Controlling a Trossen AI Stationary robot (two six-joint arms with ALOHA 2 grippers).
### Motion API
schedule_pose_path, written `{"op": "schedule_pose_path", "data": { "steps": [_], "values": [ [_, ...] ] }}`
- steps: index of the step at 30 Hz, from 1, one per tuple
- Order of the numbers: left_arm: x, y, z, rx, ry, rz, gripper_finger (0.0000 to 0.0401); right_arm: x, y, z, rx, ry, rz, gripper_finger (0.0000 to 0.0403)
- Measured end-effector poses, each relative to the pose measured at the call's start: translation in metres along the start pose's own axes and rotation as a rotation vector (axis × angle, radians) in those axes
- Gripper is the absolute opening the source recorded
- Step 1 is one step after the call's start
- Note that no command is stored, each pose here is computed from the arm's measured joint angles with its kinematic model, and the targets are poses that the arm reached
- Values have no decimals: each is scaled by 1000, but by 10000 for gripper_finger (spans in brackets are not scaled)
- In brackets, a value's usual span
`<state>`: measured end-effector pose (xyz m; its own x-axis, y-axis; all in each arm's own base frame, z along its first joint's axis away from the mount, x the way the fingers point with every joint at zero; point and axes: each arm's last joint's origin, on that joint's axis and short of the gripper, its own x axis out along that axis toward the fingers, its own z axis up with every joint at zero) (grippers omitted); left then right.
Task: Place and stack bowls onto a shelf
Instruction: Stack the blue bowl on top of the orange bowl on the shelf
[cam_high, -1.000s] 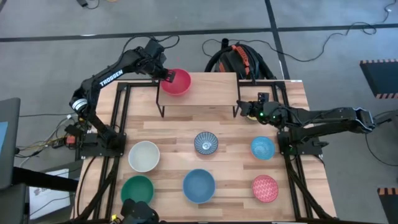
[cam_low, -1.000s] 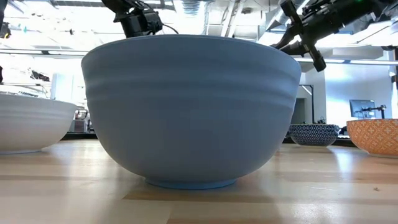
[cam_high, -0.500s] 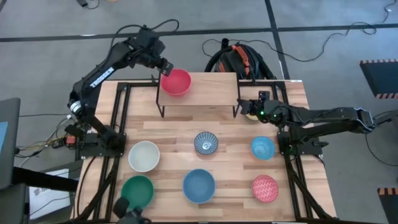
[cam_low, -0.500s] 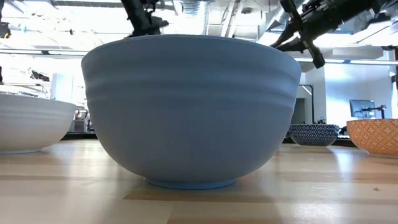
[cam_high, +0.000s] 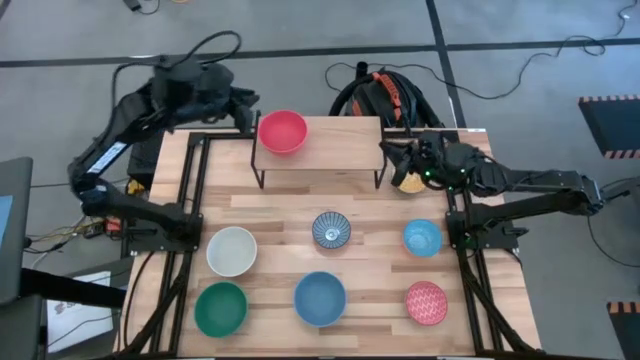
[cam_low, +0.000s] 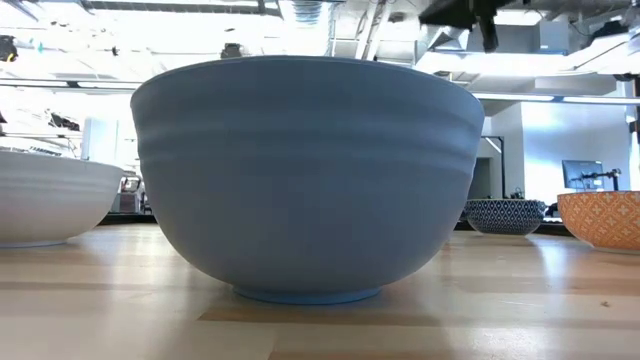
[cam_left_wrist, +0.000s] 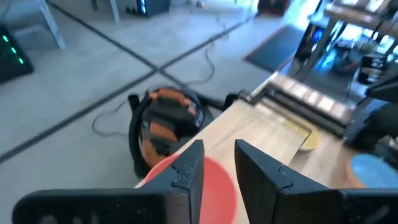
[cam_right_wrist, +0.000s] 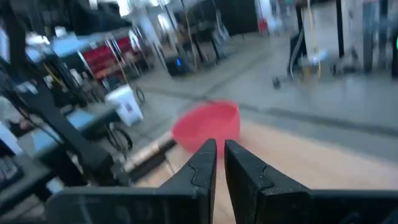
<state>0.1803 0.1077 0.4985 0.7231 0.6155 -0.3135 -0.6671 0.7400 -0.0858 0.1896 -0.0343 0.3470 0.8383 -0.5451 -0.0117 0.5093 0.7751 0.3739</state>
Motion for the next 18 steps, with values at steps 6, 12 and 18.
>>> {"op": "schedule_pose_path", "data": {
  "steps": [6,12,18],
  "values": [
    [-22,-15,-22,8,-120,-132,61,0,5,11,33,-84,120,59],
    [-24,-26,-67,18,-143,-395,60,-2,20,8,68,-69,249,59],
    [-31,-43,-104,161,-161,-585,60,3,45,-11,76,-25,330,60]
  ]
}}
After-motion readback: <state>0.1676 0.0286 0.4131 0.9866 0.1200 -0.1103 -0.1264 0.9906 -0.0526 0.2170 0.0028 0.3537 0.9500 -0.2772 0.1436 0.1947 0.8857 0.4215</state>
